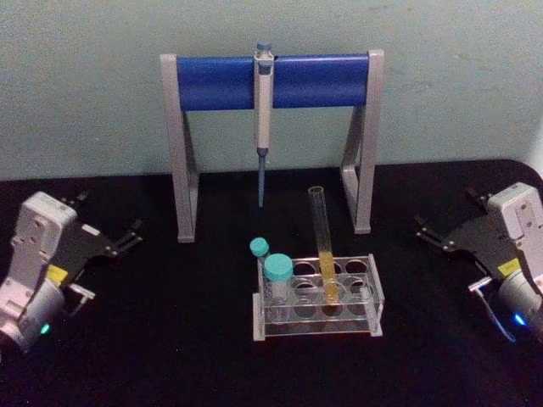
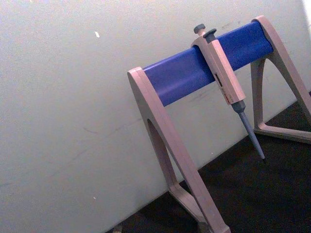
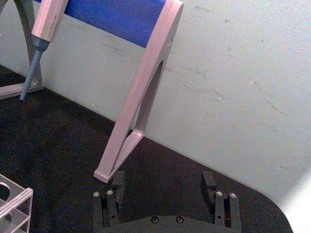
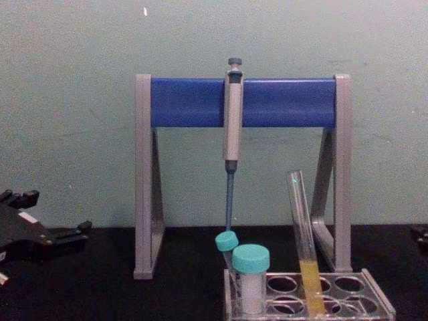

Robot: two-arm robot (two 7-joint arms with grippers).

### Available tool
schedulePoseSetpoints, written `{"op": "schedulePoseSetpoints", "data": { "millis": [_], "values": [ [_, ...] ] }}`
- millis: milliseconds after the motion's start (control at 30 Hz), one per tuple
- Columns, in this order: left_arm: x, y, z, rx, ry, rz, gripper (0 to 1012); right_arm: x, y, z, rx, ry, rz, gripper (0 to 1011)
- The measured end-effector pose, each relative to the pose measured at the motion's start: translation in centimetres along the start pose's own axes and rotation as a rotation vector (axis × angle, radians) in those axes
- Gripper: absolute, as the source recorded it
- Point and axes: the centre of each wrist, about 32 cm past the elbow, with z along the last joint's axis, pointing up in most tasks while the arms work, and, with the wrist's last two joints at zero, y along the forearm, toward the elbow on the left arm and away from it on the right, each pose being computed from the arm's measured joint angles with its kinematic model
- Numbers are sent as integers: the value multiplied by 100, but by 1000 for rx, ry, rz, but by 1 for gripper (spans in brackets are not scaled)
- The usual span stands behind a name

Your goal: Pick up the test tube from the test tube rack, shake it, then place it back into the test tube rack.

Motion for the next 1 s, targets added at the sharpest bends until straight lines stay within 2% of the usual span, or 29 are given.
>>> {"op": "schedulePoseSetpoints", "data": {
  "millis": [1000],
  "values": [
    [0, 0, 0, 0, 0, 0, 1001, 0, 0, 0, 0, 0, 0, 1000]
  ]
}}
